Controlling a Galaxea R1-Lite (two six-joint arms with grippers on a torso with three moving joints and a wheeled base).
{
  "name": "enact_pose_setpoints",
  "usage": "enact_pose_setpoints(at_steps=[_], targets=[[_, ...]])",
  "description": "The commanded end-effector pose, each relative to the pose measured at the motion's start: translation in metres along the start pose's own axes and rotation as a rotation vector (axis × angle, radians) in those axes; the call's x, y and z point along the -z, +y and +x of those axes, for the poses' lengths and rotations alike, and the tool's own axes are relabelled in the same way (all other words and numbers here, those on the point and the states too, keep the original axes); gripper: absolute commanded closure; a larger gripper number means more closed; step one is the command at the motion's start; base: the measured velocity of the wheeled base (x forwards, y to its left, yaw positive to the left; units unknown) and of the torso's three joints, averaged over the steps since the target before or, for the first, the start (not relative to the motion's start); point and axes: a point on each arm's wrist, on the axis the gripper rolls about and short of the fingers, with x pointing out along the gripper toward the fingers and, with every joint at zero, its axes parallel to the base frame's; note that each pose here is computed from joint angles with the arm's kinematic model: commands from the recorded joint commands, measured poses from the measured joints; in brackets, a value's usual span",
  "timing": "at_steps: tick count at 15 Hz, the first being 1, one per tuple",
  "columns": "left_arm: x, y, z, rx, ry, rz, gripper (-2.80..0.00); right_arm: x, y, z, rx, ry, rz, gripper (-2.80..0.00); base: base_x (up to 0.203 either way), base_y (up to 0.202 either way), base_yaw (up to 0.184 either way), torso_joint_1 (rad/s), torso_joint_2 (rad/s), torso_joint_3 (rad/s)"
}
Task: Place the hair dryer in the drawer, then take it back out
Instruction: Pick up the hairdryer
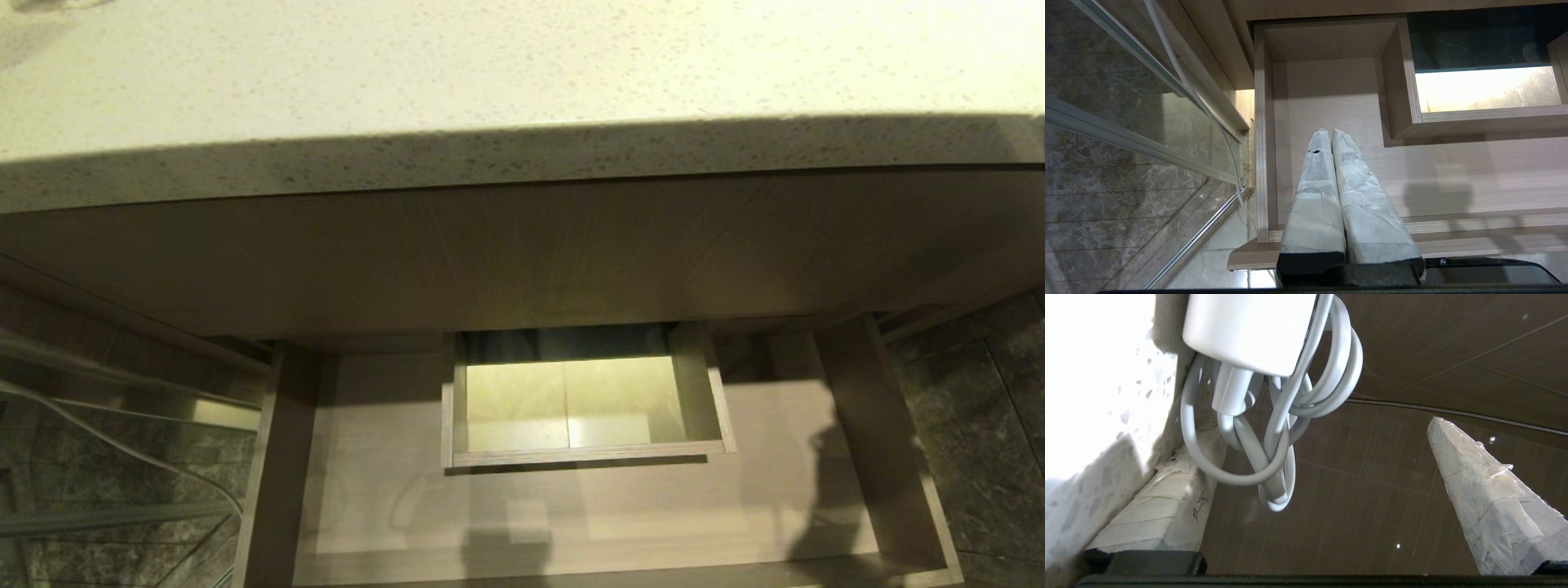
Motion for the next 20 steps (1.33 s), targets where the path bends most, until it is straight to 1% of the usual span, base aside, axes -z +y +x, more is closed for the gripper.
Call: enact_pose_setpoints(at_steps=[1, 5, 9, 10, 11, 20], targets=[[0.0, 0.0, 0.0, 0.0, 0.0, -0.001, 0.0, -0.001, 0.004, 0.004, -0.005, 0.003, -0.009, -2.8, 0.0, 0.0, 0.0, 0.0, 0.0, 0.0], [0.0, 0.0, 0.0, 0.0, 0.0, -0.001, 0.0, -0.001, 0.007, 0.007, -0.01, 0.001, -0.007, -2.8, 0.0, 0.0, 0.0, 0.0, 0.0, 0.0], [0.0, 0.0, 0.0, 0.0, 0.0, -0.001, 0.0, -0.002, 0.006, 0.009, 0.017, -0.002, 0.0, -2.8, 0.0, 0.0, 0.0, 0.0, 0.0, 0.0], [0.0, 0.0, 0.0, 0.0, 0.0, 0.0, 0.0, -0.002, 0.006, 0.009, 0.017, -0.006, -0.005, -0.53, 0.0, 0.0, 0.0, 0.0, 0.0, 0.0], [0.0, 0.0, 0.0, 0.0, 0.0, -0.001, 0.0, -0.002, 0.005, 0.008, 0.016, -0.016, -0.01, 0.0, 0.0, 0.0, 0.0, 0.0, 0.0, 0.0], [0.0, 0.0, 0.0, 0.0, 0.0, 0.0, 0.0, -0.001, -0.004, -0.001, 0.041, -0.008, 0.002, 0.0, 0.0, 0.0, 0.0, 0.0, 0.0, 0.0]])
